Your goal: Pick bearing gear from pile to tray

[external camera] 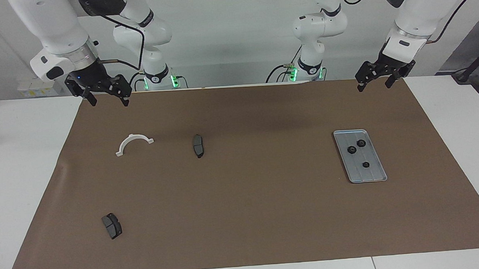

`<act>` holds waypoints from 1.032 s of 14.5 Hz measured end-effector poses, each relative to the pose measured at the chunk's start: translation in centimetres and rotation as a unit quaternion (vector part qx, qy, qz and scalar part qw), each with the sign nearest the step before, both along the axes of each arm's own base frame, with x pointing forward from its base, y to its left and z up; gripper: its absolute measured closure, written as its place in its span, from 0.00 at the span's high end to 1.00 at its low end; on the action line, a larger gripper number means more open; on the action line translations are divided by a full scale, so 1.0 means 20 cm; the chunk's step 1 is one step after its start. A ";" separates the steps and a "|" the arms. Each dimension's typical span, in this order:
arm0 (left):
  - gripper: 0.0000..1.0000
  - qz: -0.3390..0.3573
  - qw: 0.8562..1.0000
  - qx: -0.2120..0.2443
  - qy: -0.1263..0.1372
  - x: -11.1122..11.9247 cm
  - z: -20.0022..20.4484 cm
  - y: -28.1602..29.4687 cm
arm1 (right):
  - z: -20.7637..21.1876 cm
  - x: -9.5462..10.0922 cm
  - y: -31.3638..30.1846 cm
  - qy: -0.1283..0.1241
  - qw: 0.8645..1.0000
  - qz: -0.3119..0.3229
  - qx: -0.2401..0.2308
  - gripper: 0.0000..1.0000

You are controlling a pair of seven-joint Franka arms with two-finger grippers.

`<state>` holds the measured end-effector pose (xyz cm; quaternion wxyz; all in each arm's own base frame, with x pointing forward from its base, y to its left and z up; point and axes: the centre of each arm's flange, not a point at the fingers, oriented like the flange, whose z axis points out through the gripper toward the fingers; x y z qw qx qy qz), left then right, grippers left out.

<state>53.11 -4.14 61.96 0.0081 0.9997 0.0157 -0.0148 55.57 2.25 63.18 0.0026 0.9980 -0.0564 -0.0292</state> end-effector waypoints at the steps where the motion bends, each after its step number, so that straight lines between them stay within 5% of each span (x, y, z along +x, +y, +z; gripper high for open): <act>1: 1.00 0.000 1.000 0.000 0.000 0.00 0.00 0.00 | 0.00 0.00 0.00 0.000 1.000 0.000 0.000 1.00; 15: 1.00 0.000 1.000 0.000 0.000 0.00 0.00 0.00 | -0.01 0.00 -0.01 0.002 1.000 -0.003 0.000 1.00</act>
